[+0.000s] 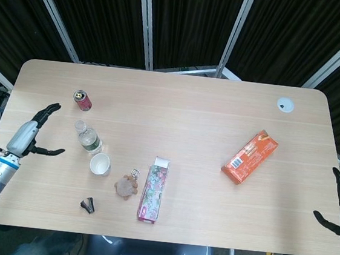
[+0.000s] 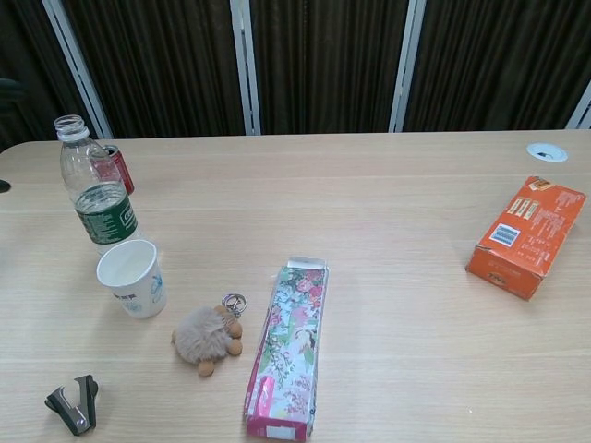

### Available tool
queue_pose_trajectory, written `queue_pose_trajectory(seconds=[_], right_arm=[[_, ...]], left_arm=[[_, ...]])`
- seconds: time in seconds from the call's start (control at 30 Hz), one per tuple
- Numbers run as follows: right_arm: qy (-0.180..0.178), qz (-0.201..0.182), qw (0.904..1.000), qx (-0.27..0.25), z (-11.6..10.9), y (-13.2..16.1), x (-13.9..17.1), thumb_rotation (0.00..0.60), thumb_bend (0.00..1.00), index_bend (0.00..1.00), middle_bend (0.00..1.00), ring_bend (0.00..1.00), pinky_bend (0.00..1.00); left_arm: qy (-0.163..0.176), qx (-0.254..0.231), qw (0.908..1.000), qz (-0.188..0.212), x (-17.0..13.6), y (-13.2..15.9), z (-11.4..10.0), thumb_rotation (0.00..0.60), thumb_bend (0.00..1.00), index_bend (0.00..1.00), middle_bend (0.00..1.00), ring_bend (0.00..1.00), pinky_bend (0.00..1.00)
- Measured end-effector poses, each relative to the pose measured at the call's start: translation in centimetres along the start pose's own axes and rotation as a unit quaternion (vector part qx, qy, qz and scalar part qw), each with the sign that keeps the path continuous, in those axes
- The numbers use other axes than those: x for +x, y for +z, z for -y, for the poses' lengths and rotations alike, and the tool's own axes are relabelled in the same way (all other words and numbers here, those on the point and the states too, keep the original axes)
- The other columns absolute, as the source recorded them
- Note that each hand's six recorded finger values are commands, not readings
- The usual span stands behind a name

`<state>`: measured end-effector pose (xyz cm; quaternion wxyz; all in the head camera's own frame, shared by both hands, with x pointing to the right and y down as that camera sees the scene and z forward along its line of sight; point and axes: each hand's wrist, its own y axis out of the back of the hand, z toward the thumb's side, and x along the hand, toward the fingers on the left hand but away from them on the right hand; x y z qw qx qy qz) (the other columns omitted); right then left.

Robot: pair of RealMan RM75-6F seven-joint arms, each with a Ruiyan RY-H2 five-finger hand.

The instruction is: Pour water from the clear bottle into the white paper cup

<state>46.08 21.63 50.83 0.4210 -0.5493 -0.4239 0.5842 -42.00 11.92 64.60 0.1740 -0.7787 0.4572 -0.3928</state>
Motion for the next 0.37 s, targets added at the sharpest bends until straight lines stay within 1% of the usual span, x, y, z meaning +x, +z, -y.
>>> queue_pose_trajectory(seconds=[0.1, 0.2, 0.33, 0.37], right_arm=[[-0.004, -0.004, 1.0000, -0.007, -0.4, 0.0, 0.1, 0.600, 0.00, 0.00, 0.00, 0.00, 0.00], [-0.007, -0.008, 0.9999, -0.012, -0.7, 0.1, 0.2, 0.600, 0.00, 0.00, 0.00, 0.00, 0.00], [-0.011, -0.016, 0.9997, -0.013, -1.0, 0.2, 0.3, 0.600, 0.00, 0.00, 0.00, 0.00, 0.00], [-0.011, -0.018, 0.9997, -0.014, -1.0, 0.2, 0.3, 0.600, 0.00, 0.00, 0.00, 0.00, 0.00]], left_arm=[[0.027, 0.052, 0.9983, 0.002, -1.8, 0.3, -1.3, 0.600, 0.00, 0.00, 0.00, 0.00, 0.00], [0.049, 0.102, 0.9936, -0.002, -3.6, 0.9, -2.1, 0.600, 0.00, 0.00, 0.00, 0.00, 0.00], [0.078, 0.168, 0.9826, -0.011, -6.2, 2.0, -2.7, 0.600, 0.00, 0.00, 0.00, 0.00, 0.00], [0.086, 0.188, 0.9783, -0.016, -7.0, 2.4, -2.7, 0.600, 0.00, 0.00, 0.00, 0.00, 0.00]])
